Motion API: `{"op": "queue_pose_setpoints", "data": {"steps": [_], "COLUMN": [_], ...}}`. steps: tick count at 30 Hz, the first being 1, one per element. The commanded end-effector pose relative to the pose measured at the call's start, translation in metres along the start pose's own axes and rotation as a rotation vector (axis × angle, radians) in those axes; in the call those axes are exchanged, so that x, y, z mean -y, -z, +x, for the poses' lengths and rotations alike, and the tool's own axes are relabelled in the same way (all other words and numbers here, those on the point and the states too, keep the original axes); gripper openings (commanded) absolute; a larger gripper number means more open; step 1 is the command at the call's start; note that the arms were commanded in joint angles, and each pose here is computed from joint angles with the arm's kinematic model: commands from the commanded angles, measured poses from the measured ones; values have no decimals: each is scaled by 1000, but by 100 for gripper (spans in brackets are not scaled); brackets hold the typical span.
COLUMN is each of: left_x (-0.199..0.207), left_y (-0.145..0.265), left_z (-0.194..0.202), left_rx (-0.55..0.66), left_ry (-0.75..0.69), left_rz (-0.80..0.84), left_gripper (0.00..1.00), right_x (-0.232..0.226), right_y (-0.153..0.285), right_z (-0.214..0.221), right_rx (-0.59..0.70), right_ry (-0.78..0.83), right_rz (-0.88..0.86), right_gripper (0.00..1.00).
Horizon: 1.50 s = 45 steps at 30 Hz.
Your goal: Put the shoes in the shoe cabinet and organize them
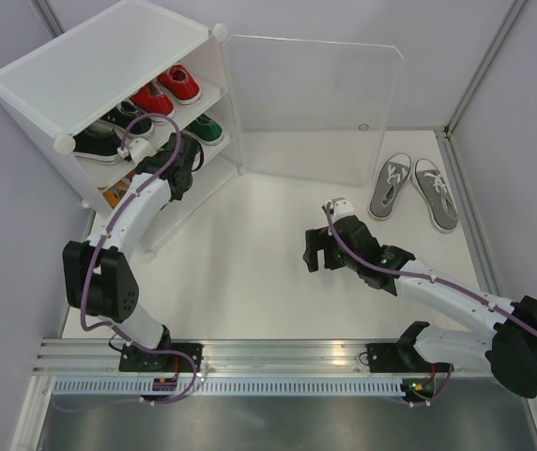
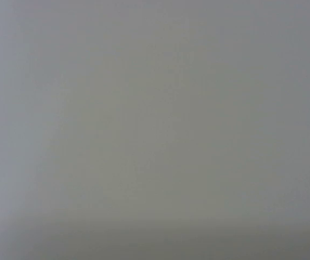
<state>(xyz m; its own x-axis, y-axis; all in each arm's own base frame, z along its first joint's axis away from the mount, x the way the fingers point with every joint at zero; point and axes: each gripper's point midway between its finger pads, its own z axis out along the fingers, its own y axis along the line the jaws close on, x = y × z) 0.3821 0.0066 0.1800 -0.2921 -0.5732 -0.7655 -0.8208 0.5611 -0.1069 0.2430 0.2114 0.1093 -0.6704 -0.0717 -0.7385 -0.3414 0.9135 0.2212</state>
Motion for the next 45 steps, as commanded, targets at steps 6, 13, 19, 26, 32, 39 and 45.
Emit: {"op": "queue_pose_setpoints", "data": {"steps": [6, 13, 19, 26, 32, 39, 45], "left_x": [-9, -19, -22, -14, -18, -5, -1], "left_y": [-4, 11, 13, 22, 18, 4, 5], "left_z": [-3, 4, 22, 32, 17, 5, -7], "left_rx": [-32, -48, -86, -89, -18, 9, 32], "left_ry": [47, 67, 64, 19, 9, -39, -32], "left_rz": [-9, 24, 29, 59, 28, -3, 0], "left_gripper": [68, 89, 82, 57, 32, 28, 28], "right_x": [0, -1, -1, 1, 2, 4, 4], "right_y": [-4, -5, -5, -8, -6, -6, -6], "right_z": [-7, -9, -10, -8, -9, -6, -5], "right_rx": [24, 26, 28, 18, 23, 18, 17], "right_ry": [10, 15, 18, 23, 26, 29, 27], "right_rz": [1, -3, 1, 14, 17, 22, 23], "right_gripper": [95, 95, 95, 94, 94, 94, 94]}}
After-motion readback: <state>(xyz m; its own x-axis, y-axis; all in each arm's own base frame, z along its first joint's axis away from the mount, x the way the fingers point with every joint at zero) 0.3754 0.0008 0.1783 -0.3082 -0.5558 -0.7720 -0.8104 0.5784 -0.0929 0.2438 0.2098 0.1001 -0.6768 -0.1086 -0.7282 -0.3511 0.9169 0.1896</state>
